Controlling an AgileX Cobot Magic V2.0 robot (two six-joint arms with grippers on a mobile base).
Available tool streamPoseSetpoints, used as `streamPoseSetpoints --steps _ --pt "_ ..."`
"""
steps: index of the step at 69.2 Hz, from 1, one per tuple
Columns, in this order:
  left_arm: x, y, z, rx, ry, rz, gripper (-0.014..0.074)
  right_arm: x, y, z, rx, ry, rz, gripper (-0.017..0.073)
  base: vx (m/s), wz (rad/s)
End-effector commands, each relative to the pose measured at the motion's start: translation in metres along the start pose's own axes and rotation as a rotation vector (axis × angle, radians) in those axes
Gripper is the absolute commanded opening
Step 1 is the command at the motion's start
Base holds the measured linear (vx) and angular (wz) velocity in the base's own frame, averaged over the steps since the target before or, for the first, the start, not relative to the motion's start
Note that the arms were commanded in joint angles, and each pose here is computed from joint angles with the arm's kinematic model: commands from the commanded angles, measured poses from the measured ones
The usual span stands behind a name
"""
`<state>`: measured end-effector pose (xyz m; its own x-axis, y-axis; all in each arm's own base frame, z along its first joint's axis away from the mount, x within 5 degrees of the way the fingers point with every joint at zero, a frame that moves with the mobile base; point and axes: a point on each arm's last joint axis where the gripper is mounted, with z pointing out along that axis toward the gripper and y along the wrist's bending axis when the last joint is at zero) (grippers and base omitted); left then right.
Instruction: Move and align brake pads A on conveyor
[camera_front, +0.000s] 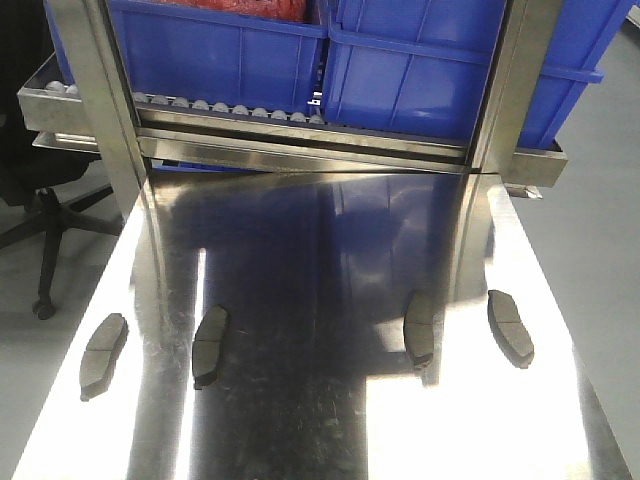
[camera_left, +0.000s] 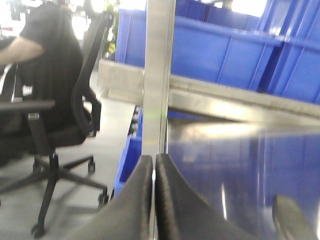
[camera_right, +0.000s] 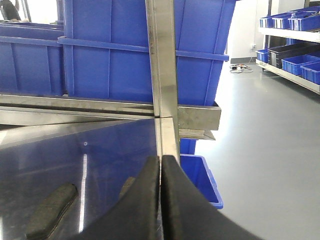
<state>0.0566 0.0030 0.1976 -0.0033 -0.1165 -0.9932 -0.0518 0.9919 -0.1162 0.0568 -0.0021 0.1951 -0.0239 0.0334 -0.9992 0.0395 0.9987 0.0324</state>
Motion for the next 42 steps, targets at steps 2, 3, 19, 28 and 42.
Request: streamPoseSetpoints --steps 2,3,19,28,42 --pt "-0.027 -0.004 -0.005 0.03 -0.176 -0.008 -0.0006 -0.007 0.0 -0.001 0.003 -0.089 -0.006 -0.001 0.0 0.0" --pt "-0.029 -0.004 -0.005 0.03 -0.181 -0.008 -0.0006 -0.007 0.0 -0.001 0.003 -0.089 -0.006 -0.001 0.0 0.0" --pt "-0.087 -0.01 -0.012 0.034 -0.237 0.004 -0.0006 -0.007 0.0 -0.001 0.003 -0.089 -0.006 -0.001 0.0 0.0" --pt "-0.104 -0.013 0.002 0.019 -0.134 0.03 -0.0006 -0.007 0.0 -0.001 0.003 -0.089 -0.006 -0.001 0.0 0.0" --pt "-0.109 -0.013 0.023 0.004 0.006 0.031 -0.0006 -0.007 0.0 -0.001 0.003 -0.089 -0.006 -0.001 0.0 0.0"
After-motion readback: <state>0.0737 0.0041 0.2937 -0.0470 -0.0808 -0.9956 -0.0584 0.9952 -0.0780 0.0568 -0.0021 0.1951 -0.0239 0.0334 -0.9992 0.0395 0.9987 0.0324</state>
